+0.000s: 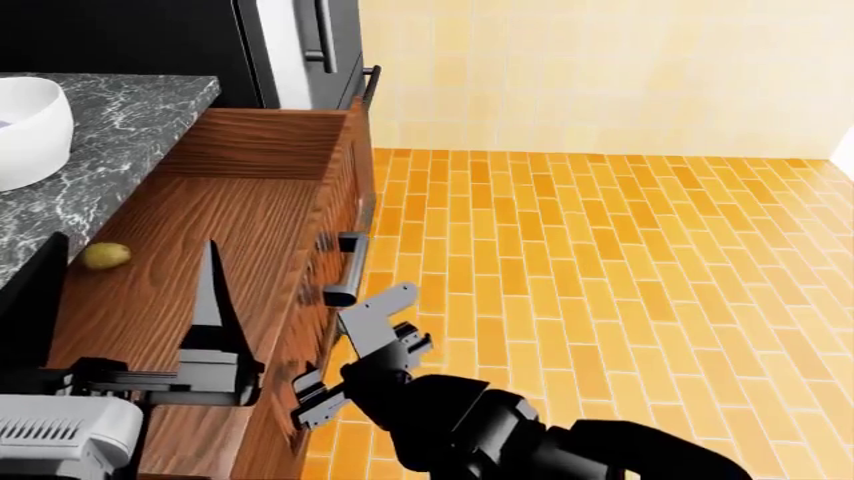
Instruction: Place the bar in the bowl and close the drawer.
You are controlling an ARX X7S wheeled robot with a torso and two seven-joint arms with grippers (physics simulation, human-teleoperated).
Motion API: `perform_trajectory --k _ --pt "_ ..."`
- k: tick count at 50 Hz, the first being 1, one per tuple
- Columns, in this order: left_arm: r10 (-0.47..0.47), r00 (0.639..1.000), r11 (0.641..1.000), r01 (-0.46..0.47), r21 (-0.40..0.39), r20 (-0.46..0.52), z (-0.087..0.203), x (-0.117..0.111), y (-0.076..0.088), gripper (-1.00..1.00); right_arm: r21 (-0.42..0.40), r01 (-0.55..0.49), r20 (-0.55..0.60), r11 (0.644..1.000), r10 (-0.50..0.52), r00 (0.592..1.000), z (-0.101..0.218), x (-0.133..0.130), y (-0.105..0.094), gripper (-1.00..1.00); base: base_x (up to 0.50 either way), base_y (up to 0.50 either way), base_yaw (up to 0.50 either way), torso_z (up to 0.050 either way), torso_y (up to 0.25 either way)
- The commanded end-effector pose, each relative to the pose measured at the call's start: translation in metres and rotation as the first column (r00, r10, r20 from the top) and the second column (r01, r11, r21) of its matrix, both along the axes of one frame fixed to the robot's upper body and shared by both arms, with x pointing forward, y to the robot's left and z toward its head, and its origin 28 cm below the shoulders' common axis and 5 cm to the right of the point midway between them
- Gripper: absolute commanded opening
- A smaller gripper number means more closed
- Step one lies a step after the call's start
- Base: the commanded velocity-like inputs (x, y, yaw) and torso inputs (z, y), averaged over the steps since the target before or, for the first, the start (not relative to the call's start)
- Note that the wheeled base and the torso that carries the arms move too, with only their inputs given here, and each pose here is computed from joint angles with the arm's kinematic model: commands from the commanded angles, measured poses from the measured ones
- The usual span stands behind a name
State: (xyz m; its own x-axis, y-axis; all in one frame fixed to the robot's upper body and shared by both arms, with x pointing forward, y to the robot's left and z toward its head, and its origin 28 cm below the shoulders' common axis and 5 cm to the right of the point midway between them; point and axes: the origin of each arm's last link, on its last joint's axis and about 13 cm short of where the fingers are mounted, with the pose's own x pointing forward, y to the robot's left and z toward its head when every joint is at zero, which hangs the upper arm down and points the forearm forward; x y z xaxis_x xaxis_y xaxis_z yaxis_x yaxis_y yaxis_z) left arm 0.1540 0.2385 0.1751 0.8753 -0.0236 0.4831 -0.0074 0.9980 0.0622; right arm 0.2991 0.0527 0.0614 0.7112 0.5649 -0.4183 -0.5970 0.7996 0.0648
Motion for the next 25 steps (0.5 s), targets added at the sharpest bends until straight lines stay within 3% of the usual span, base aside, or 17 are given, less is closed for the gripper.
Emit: perform_trajectory --k 1,25 --pt "0.018 1.0 1.0 -0.018 0.004 -0.005 0.001 0.0 0.002 1.0 0.074 -0.142 0.048 0.987 0.139 0.989 0.02 -0.005 0.021 1.0 0.0 0.0 0.0 0.0 0.0" --pt "0.043 0.999 0.999 -0.043 0.014 0.001 0.004 -0.007 0.004 1.0 0.066 -0.279 0.077 0.958 0.274 0.959 0.033 -0.015 0.03 1.0 0.0 0.0 0.0 0.001 0.001"
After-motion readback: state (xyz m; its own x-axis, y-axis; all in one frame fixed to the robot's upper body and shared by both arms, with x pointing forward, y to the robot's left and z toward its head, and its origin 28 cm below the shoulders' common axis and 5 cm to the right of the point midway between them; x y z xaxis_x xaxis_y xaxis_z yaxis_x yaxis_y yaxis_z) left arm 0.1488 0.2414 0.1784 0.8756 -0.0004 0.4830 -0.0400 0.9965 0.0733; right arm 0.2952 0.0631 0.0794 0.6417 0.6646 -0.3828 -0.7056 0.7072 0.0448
